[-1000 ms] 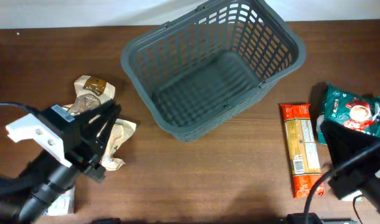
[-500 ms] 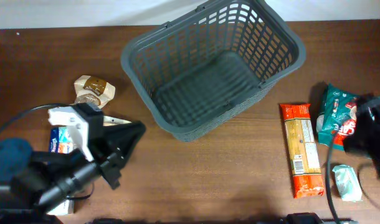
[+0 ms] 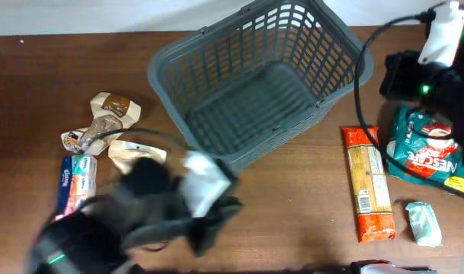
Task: Pack container
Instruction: 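Grasp the basket rims, left gripper near side, right gripper far corner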
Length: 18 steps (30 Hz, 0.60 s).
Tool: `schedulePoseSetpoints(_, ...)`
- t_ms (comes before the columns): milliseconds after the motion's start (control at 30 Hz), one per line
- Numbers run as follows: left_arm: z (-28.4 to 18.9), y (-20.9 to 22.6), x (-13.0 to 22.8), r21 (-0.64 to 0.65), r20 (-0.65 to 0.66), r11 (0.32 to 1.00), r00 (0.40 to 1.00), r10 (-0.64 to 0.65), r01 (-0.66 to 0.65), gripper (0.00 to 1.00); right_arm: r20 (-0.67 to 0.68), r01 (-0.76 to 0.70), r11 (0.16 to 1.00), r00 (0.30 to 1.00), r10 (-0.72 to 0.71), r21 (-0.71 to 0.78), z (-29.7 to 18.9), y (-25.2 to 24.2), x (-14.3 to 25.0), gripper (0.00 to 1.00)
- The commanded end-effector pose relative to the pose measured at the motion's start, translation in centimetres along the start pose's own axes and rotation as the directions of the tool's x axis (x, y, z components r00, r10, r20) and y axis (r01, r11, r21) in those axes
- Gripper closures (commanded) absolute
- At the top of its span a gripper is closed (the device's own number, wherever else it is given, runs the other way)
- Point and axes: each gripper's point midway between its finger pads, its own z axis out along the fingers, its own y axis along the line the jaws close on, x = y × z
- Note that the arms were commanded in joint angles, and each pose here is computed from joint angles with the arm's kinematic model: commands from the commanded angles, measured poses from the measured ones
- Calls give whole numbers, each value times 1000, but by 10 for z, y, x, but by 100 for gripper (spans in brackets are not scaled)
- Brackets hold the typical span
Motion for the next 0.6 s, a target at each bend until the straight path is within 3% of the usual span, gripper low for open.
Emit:
schedulePoseSetpoints(0,58,23,20,-195,-195,973,977,86,-124,98,89,66,997,994,-64,-28,-28,11,-23,96)
schedulePoseSetpoints(267,139,61,65,-330,-495,908,867,67,-259,98,75,141,990,987,-140,-14,-40,10,-21,97)
schedulePoseSetpoints(567,137,102,70,-471,-586,781,807,70,-410,98,-63,200,977,977,-204,-68,-11,13,2,97)
